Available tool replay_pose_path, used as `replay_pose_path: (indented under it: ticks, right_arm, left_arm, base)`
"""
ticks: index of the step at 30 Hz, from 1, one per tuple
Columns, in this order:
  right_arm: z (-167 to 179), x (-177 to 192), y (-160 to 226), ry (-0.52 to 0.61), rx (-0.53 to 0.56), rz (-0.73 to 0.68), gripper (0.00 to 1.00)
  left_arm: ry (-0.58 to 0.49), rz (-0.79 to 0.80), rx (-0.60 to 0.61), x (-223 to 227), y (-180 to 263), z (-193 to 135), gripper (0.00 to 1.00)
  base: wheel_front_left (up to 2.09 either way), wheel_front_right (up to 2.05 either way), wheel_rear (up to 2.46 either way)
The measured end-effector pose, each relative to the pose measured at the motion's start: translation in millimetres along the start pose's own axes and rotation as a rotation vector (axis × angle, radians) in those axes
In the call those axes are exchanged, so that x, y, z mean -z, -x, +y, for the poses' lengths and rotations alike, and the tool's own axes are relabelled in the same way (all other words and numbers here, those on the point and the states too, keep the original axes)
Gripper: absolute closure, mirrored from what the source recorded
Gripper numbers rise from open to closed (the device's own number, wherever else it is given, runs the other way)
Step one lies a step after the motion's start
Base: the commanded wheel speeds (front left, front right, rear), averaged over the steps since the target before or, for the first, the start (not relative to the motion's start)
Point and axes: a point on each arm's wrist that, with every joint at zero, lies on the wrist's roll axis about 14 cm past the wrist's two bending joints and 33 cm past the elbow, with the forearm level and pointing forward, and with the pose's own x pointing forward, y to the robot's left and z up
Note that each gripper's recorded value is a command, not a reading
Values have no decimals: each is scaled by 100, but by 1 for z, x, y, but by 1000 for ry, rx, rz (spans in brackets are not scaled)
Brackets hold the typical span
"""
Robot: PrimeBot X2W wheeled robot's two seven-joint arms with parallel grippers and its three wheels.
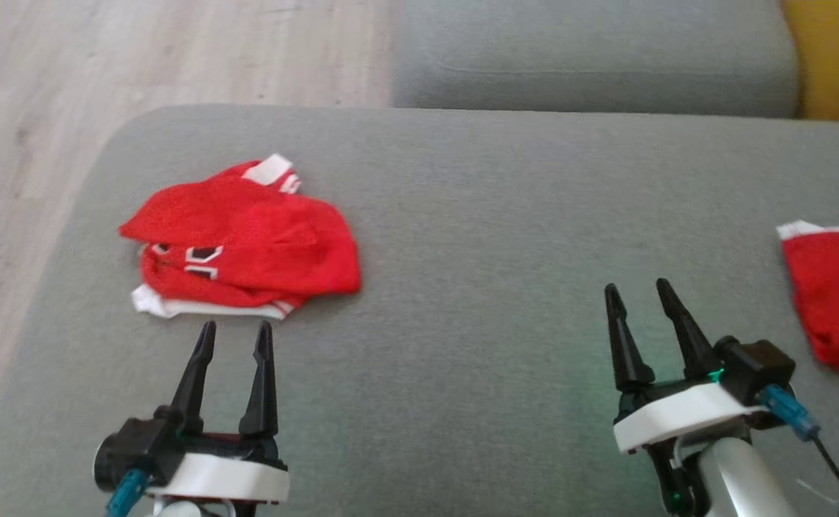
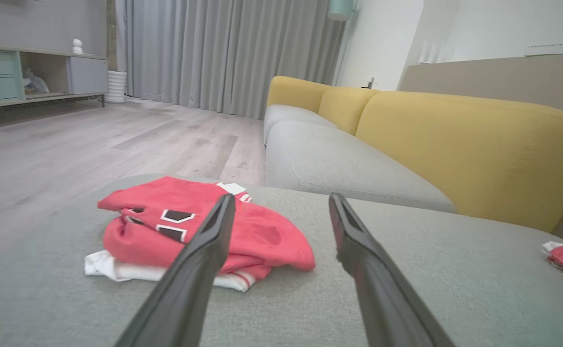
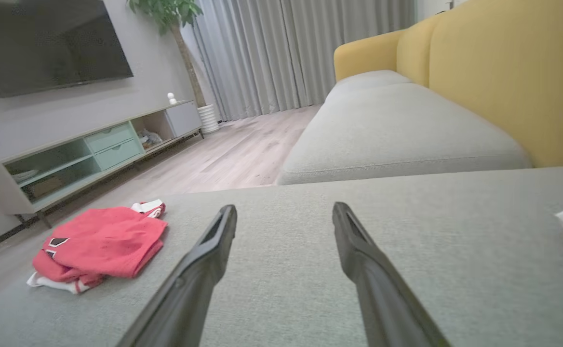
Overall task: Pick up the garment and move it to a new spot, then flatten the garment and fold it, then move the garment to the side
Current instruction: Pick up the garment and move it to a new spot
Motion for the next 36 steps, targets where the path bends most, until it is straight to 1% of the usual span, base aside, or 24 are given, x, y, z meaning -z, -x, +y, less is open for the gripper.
replay_pose_path:
  ticks: [10,11,14,18,23,26,29,32,36]
  right_arm:
    - [66,16,-16,-12,-200,47,0]
    - [66,16,-16,-12,-200,47,0]
    - [81,24,-16,-44,-241,75,0]
    - [103,29,-17,-43,-306,95,0]
    - [107,34,-18,-47,-321,107,0]
    - [103,38,-18,-52,-309,118,0]
    - [93,41,-20,-53,-283,123,0]
    - [82,38,-30,-51,-257,105,0]
    - [70,30,-47,-52,-231,67,0]
  left_arm:
    - [-7,-32,-146,-10,35,39,0]
    - [-7,-32,-146,-10,35,39,0]
    - [-4,-19,-191,-5,50,49,0]
    - [-4,-14,-243,-2,67,61,0]
    - [-8,-5,-258,0,69,65,0]
    - [-11,18,-242,5,63,62,0]
    - [-24,62,-197,16,49,53,0]
    - [-62,118,-103,26,23,38,0]
    - [-145,237,67,39,-23,12,0]
  base:
    - [0,0,0]
    - [0,0,0]
    - [0,0,0]
    - [0,0,0]
    - [0,0,0]
    - [0,0,0]
    - [0,0,0]
    - [0,0,0]
    - [0,0,0]
